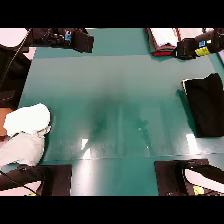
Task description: Fold the shirts.
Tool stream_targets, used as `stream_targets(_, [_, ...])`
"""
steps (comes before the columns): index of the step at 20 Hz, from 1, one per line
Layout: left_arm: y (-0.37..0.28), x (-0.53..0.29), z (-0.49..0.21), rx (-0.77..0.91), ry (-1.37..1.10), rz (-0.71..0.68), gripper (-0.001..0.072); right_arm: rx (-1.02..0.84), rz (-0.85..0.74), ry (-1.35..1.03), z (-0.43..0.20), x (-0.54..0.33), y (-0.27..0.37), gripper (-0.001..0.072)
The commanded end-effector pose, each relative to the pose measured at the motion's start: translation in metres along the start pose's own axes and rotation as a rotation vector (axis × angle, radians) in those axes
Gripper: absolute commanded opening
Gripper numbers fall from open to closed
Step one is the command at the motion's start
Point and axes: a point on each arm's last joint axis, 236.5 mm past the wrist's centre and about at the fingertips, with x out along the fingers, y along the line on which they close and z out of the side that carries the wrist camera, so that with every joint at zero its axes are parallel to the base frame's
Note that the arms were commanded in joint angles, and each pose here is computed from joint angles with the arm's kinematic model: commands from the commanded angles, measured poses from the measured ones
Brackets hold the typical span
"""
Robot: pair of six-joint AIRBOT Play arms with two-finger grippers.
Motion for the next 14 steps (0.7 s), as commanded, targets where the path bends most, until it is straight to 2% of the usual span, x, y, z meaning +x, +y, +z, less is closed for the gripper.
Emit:
stream_targets(1, [0.000,0.000,0.000,0.000,-0.001,0.000,0.0023,-0.004,0.003,0.000,0.000,0.000,0.002,0.0017])
stream_targets(12, [-0.001,0.000,0.012,-0.006,-0.049,-0.004,0.0023,-0.003,0.007,0.026,-0.006,0.001,0.003,0.0017])
stream_targets(14, [0.010,-0.005,0.016,0.012,-0.066,0.029,0.0022,-0.003,0.007,0.040,-0.009,0.000,0.003,0.0017])
